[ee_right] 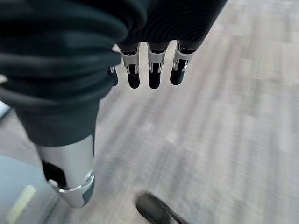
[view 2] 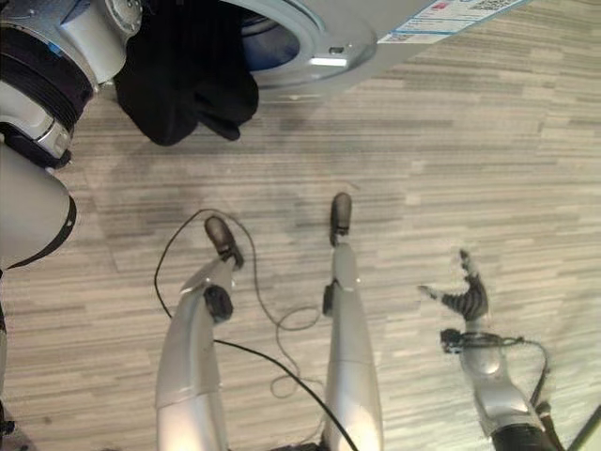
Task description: Grab the laundry basket,head to the washer,open it,put in the laundry and shut it.
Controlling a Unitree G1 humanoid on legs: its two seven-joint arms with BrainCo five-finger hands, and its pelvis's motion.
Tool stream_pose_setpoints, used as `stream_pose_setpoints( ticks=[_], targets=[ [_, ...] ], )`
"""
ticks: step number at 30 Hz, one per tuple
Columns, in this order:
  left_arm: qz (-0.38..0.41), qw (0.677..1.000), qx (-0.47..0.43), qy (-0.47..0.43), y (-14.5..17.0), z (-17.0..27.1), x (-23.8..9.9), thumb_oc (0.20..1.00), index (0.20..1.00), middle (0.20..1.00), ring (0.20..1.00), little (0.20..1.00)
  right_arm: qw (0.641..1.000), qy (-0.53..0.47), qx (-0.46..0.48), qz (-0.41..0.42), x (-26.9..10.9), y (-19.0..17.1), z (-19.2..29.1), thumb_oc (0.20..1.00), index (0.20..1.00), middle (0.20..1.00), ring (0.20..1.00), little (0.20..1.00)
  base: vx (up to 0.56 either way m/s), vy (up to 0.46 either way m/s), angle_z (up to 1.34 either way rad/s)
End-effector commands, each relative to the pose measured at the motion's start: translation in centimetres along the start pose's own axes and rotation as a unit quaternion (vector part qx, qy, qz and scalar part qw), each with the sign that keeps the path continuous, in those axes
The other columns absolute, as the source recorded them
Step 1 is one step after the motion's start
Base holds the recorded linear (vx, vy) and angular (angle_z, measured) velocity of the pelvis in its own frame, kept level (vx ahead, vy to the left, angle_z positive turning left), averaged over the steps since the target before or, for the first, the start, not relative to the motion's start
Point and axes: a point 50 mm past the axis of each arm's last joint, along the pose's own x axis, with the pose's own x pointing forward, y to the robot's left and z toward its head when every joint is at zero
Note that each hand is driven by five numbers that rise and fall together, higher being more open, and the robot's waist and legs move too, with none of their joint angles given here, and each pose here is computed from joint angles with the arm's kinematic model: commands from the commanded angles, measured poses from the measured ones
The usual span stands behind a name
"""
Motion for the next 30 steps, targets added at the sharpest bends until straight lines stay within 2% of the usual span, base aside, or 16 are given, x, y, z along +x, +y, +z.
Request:
stream_pose_setpoints(
  ticks=[1, 5, 9, 11, 13, 14, 15, 16, 17, 19, 22, 24, 26, 27, 28, 30],
  targets=[
    [0.199, 0.978, -0.027, -0.05, 12.4, 5.3, 2.3, 1.0, 1.0, 1.0, 1.0, 1.0, 0.998, 0.034, -0.051, -0.02, -1.0, -2.4, -2.2, 1.0, 1.0, 1.0, 1.0, 1.0, -0.02, -0.039, 0.01],
    [0.251, 0.959, -0.07, -0.112, 12.4, 7.9, 1.1, 1.0, 1.0, 1.0, 1.0, 1.0, 0.998, 0.048, -0.044, 0.013, -1.8, -0.9, -3.1, 1.0, 1.0, 1.0, 1.0, 1.0, -0.02, -0.047, 0.04],
    [0.251, 0.952, -0.121, -0.13, 10.9, 7.9, 0.1, 1.0, 1.0, 1.0, 1.0, 1.0, 0.997, 0.062, -0.036, 0.033, -2.4, 0.1, -3.6, 1.0, 1.0, 1.0, 1.0, 1.0, -0.02, -0.035, 0.01],
    [0.225, 0.946, -0.203, -0.119, 7.5, 7.0, -1.4, 1.0, 1.0, 1.0, 1.0, 1.0, 0.996, 0.072, -0.027, 0.054, -2.9, 1.4, -3.8, 1.0, 1.0, 1.0, 1.0, 1.0, -0.03, -0.063, 0.0],
    [0.205, 0.943, -0.237, -0.114, 5.9, 6.9, -2.0, 1.0, 1.0, 1.0, 1.0, 1.0, 0.995, 0.07, -0.028, 0.063, -3.0, 1.9, -3.7, 1.0, 1.0, 1.0, 1.0, 1.0, -0.02, -0.053, -0.06],
    [0.184, 0.939, -0.271, -0.106, 4.0, 6.6, -2.8, 1.0, 1.0, 1.0, 1.0, 1.0, 0.995, 0.069, -0.028, 0.07, -3.0, 2.3, -3.6, 1.0, 1.0, 1.0, 1.0, 1.0, -0.04, -0.099, -0.01],
    [0.136, 0.926, -0.339, -0.096, 0.6, 6.0, -4.8, 1.0, 1.0, 1.0, 1.0, 1.0, 0.994, 0.075, -0.024, 0.082, -3.1, 3.4, -3.7, 1.0, 1.0, 1.0, 1.0, 1.0, -0.03, -0.076, 0.05],
    [0.135, 0.926, -0.339, -0.095, 0.5, 5.9, -4.8, 1.0, 1.0, 1.0, 1.0, 1.0, 0.993, 0.075, -0.024, 0.082, -3.1, 3.4, -3.7, 1.0, 1.0, 1.0, 1.0, 1.0, -0.03, -0.063, 0.06],
    [0.103, 0.919, -0.37, -0.092, -1.2, 5.7, -6.0, 1.0, 1.0, 1.0, 1.0, 1.0, 0.993, 0.083, -0.025, 0.083, -3.0, 4.0, -3.9, 1.0, 1.0, 1.0, 1.0, 1.0, -0.02, -0.046, 0.09],
    [0.014, 0.881, -0.465, -0.092, -5.4, 5.5, -10.8, 1.0, 1.0, 1.0, 1.0, 1.0, 0.992, 0.092, -0.012, 0.082, -2.7, 5.2, -3.7, 1.0, 1.0, 1.0, 1.0, 1.0, -0.03, -0.065, 0.09],
    [-0.085, 0.815, -0.564, -0.104, -7.9, 5.2, -16.2, 1.0, 1.0, 1.0, 1.0, 1.0, 0.992, 0.091, -0.001, 0.092, -2.2, 6.6, -3.2, 1.0, 1.0, 1.0, 1.0, 1.0, -0.03, -0.075, 0.12],
    [-0.162, 0.748, -0.636, -0.098, -9.1, 4.9, -21.4, 1.0, 1.0, 1.0, 1.0, 1.0, 0.991, 0.079, -0.003, 0.105, -1.3, 7.4, -2.5, 1.0, 1.0, 1.0, 1.0, 1.0, -0.05, -0.101, 0.3],
    [-0.196, 0.716, -0.663, -0.095, -9.7, 5.8, -23.5, 1.0, 1.0, 1.0, 1.0, 1.0, 0.992, 0.081, -0.006, 0.099, -0.7, 7.4, -2.4, 1.0, 1.0, 1.0, 1.0, 1.0, -0.04, -0.159, 0.27],
    [-0.197, 0.716, -0.664, -0.094, -9.6, 5.7, -23.6, 1.0, 1.0, 1.0, 1.0, 1.0, 0.992, 0.081, -0.007, 0.099, -0.7, 7.4, -2.4, 1.0, 1.0, 1.0, 1.0, 1.0, -0.02, -0.157, 0.58],
    [-0.227, 0.682, -0.689, -0.09, -10.1, 6.5, -25.1, 1.0, 1.0, 1.0, 1.0, 1.0, 0.992, 0.089, -0.004, 0.092, -0.7, 7.2, -2.7, 1.0, 1.0, 1.0, 1.0, 1.0, 0.04, 0.074, 1.09],
    [-0.239, 0.678, -0.692, -0.066, -10.5, 5.5, -27.0, 1.0, 1.0, 1.0, 1.0, 1.0, 0.989, 0.103, -0.024, 0.106, -1.1, 7.7, -3.5, 1.0, 1.0, 1.0, 1.0, 1.0, 0.11, 0.251, 1.29]
  ],
)
